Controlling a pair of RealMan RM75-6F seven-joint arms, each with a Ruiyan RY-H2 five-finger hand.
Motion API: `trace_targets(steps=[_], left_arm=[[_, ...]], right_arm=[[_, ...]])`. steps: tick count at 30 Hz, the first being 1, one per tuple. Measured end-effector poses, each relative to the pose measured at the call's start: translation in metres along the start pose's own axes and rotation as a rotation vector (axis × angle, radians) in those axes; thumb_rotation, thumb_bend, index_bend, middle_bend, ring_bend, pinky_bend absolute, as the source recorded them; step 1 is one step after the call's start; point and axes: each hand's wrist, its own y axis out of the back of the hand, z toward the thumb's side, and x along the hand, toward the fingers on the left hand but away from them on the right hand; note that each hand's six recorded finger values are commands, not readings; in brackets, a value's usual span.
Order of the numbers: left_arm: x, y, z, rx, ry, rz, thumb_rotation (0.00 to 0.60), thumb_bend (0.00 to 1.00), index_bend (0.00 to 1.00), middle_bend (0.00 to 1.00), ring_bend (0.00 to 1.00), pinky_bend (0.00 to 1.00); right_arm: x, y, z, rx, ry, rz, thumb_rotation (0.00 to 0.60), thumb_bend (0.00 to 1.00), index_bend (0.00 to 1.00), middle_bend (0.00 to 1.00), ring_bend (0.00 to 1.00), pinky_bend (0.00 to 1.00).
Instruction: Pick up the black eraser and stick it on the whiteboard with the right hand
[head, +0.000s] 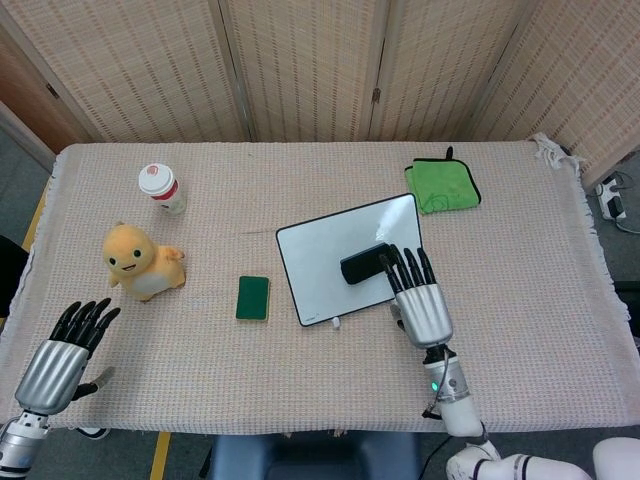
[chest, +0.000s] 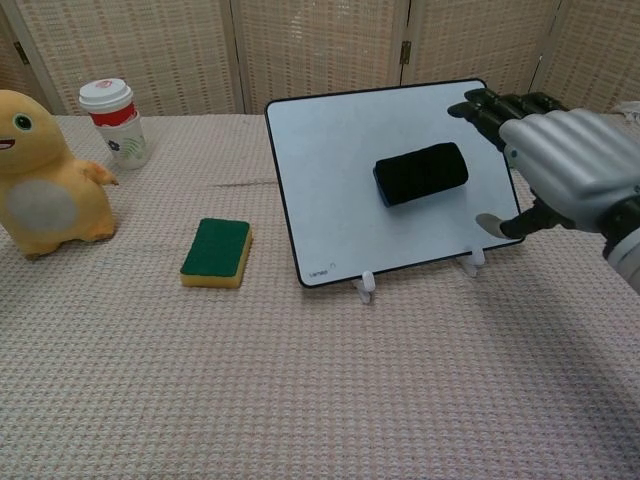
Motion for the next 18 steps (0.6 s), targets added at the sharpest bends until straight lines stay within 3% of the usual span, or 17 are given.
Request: trace_targets(steps=[4, 9, 13, 18], left_arm=[[0.001, -0.001, 0.000, 0.012, 0.006, -0.001, 0.600, 0.28, 0.01, 0.05, 0.02, 0.00], [0.001, -0.003, 0.000, 0.023, 0.019, -0.002, 0.600, 0.28, 0.01, 0.05, 0.02, 0.00], [0.001, -0.004, 0.001, 0.036, 0.020, -0.004, 0.600, 0.28, 0.01, 0.05, 0.02, 0.00], [0.000, -0.004, 0.001, 0.042, 0.020, 0.002, 0.600, 0.28, 0.01, 0.05, 0.02, 0.00]], right_arm=[[0.047, 0.014, -0.050, 0.025, -0.023, 0.082, 0.600, 0.32, 0.00, 0.00, 0.00, 0.00], [0.121, 0.017, -0.111, 0.046, -0.127, 0.182, 0.600, 0.32, 0.00, 0.00, 0.00, 0.00], [0.149, 0.018, -0.125, 0.016, -0.150, 0.178, 0.600, 0.32, 0.00, 0.00, 0.00, 0.00], [0.169, 0.035, -0.122, 0.019, -0.111, 0.102, 0.600, 0.32, 0.00, 0.00, 0.00, 0.00]])
